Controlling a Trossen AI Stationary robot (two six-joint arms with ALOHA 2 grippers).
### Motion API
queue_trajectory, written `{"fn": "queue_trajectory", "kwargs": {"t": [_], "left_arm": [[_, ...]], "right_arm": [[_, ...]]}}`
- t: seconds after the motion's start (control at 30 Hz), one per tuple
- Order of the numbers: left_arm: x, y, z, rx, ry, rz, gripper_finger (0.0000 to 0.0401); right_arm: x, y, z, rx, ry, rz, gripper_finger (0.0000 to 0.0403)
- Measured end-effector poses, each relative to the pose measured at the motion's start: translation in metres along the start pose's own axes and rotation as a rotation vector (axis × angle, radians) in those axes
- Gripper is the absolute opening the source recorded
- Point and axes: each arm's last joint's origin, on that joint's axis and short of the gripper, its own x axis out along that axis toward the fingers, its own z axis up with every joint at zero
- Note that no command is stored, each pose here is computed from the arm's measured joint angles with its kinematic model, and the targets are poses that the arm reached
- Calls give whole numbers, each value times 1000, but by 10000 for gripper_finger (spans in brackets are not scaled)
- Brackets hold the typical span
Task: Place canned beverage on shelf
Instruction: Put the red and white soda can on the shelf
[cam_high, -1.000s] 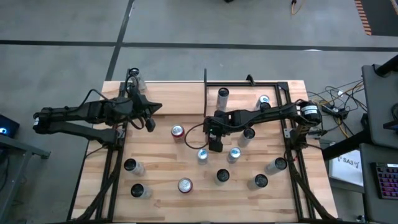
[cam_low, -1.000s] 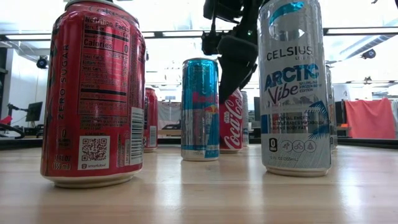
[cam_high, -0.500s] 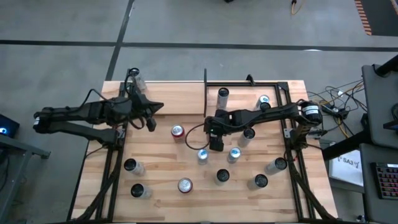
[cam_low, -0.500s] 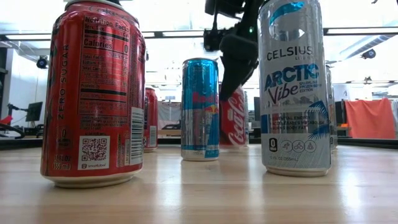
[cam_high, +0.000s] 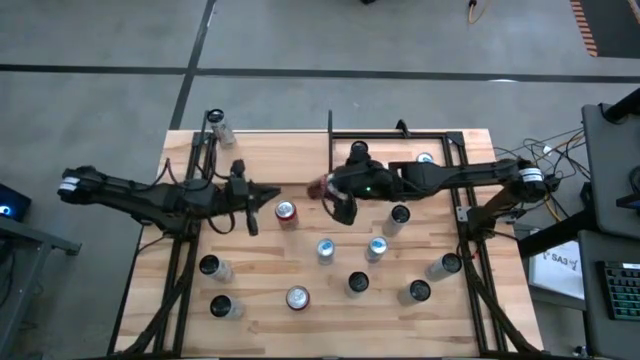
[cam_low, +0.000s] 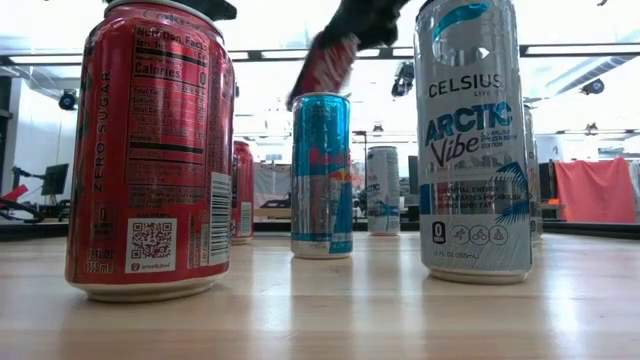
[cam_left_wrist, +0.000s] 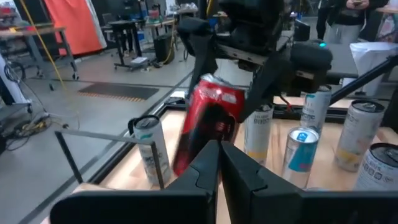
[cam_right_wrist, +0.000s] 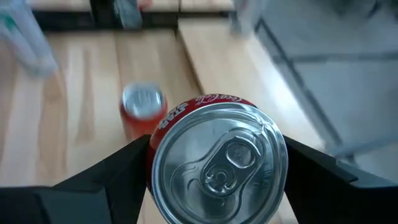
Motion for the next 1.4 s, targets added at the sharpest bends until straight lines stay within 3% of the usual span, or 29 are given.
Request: {"fn": "queue_trajectory", "kwargs": {"t": [0.13,0.27,0.37,0.57,0.77,0.9,1.07,1.4], "left_arm": [[5,-2,1,22,2,1,13],[10,-5,8,65,9,-6,59],[18,-9,6,135,56,3,116],[33,-12,-1,277,146,158,256],[43,-15,-10,378,206,182,347],[48,-15,-15,386,228,203,364],[54,-14,-18,385,238,303,365],[74,-19,-20,390,163,340,365]], "right_arm": [[5,4,10,-32,-106,4,289],[13,6,13,-36,-151,2,289],[21,9,13,-30,-167,1,289],[26,10,16,-2,-184,-3,289],[26,6,16,65,-185,-147,289],[26,5,19,112,-216,-148,289],[25,6,20,168,-237,-131,289],[29,7,20,297,-248,-123,289]]}}
